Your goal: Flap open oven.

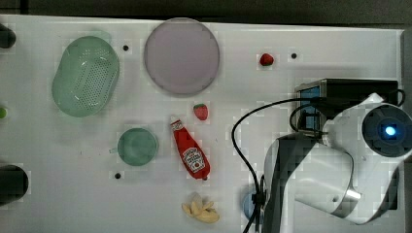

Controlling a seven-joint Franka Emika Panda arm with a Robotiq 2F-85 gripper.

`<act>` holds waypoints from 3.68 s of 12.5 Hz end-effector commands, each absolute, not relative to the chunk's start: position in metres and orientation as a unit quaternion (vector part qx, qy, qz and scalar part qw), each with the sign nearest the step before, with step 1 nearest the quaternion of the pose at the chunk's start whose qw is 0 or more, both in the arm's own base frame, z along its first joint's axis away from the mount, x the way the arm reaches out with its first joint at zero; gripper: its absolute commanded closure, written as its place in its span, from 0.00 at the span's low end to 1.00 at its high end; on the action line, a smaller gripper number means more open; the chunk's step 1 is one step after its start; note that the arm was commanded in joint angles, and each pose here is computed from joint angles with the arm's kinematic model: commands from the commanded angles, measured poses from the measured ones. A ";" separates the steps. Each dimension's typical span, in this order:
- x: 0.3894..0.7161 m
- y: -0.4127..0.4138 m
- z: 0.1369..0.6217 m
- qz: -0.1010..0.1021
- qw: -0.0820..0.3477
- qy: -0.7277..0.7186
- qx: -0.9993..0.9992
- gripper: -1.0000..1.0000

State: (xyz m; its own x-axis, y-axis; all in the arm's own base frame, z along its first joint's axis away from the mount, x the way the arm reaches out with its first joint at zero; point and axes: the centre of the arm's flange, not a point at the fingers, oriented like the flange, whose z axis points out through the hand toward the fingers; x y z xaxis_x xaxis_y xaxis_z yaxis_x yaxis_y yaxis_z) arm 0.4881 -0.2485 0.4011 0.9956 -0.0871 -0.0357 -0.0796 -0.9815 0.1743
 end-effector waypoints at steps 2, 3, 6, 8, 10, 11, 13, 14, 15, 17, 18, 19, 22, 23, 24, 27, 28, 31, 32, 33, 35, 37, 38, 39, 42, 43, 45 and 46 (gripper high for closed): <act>0.486 -0.257 0.365 -0.029 0.092 -0.013 0.995 0.82; 0.487 -0.256 0.351 -0.027 0.095 -0.010 0.995 0.82; 0.489 -0.256 0.326 -0.009 0.106 -0.003 0.994 0.82; 0.486 -0.255 0.314 -0.018 0.104 -0.004 0.994 0.82; 0.486 -0.253 0.308 -0.022 0.104 -0.013 0.994 0.82; 0.488 -0.249 0.309 -0.021 0.106 -0.014 0.994 0.82; 0.491 -0.234 0.304 -0.028 0.115 -0.002 0.993 0.82; 0.494 -0.223 0.302 -0.031 0.124 0.002 0.992 0.82; 0.497 -0.211 0.299 -0.035 0.139 0.003 0.990 0.82; 0.499 -0.184 0.289 -0.041 0.162 0.002 0.986 0.82; 0.499 -0.170 0.283 -0.044 0.168 0.004 0.985 0.82; 0.499 -0.156 0.277 -0.046 0.173 0.005 0.984 0.82; 0.496 -0.116 0.255 -0.052 0.205 0.014 0.977 0.82; 0.497 -0.104 0.246 -0.052 0.227 0.021 0.972 0.82; 0.497 -0.093 0.236 -0.052 0.249 0.025 0.967 0.82; 0.496 -0.061 0.199 -0.052 0.282 0.014 0.958 0.82; 0.495 -0.053 0.185 -0.052 0.288 0.004 0.956 0.82; 0.500 -0.038 0.150 -0.058 0.304 0.004 0.951 0.82; 0.503 -0.033 0.140 -0.060 0.304 0.011 0.951 0.82; 0.507 -0.030 0.131 -0.059 0.303 0.017 0.951 0.82; 0.518 -0.027 0.125 -0.048 0.297 0.021 0.954 0.82; 0.529 -0.024 0.142 -0.026 0.287 0.009 0.958 0.82; 0.536 -0.022 0.160 -0.014 0.271 -0.018 0.962 0.82; 0.543 -0.022 0.184 0.000 0.246 -0.061 0.967 0.82; 0.562 -0.027 0.276 0.051 0.144 -0.204 0.967 0.82; 0.565 -0.031 0.308 0.060 0.110 -0.249 0.960 0.82; 0.562 -0.041 0.370 0.044 0.045 -0.338 0.939 0.82; 0.557 -0.043 0.402 0.025 0.018 -0.369 0.929 0.82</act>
State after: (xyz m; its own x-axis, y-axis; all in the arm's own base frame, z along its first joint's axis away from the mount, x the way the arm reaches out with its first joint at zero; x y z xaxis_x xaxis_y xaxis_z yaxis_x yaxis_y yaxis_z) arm 0.5563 -0.0241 0.3652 0.8017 -0.5965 0.0373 -0.5975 -0.7985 0.0728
